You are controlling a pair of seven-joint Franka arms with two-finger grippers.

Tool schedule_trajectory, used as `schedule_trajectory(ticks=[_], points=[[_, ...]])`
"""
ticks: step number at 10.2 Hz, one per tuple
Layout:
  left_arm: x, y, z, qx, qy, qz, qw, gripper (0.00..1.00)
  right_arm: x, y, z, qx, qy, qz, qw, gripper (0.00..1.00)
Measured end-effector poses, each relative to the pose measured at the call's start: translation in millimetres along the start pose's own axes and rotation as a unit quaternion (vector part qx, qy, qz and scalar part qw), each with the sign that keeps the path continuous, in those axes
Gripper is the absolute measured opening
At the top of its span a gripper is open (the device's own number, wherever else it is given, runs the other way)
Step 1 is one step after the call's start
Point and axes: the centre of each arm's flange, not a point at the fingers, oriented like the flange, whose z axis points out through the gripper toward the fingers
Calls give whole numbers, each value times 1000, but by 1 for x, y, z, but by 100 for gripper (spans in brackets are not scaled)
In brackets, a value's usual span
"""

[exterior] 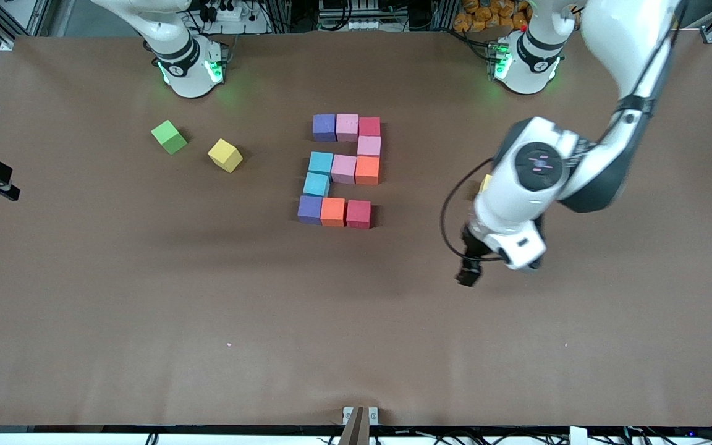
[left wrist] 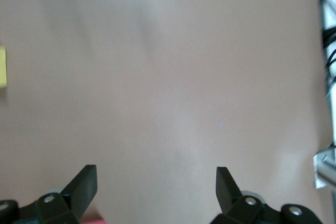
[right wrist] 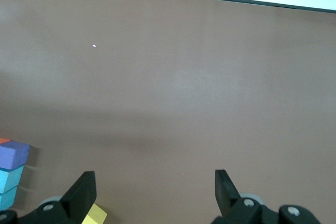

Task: Form number 2 with 11 blocks
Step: 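Release the pink cube and raise the left gripper away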

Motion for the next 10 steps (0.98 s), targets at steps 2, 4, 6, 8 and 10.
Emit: schedule_trajectory(ticks=[2,4,6,8,10], points=[[46,6,-15,-4,9,11,1000,100,4,-26,1,-32,-9,-31,999,100],[88,6,-35,3,23,39,999,100,7,-45,1,-39,-12,-47,998,100],[110,-9,-54,52,34,83,995,100,4,-40,4,-38,-25,-42,998,100],[132,-25,-77,95,26,135,986,100,-1,-40,9,-28,-46,-40,998,100],[165,-42,-106,116,6,187,975,100,-7,-29,15,-11,-65,-26,997,100]])
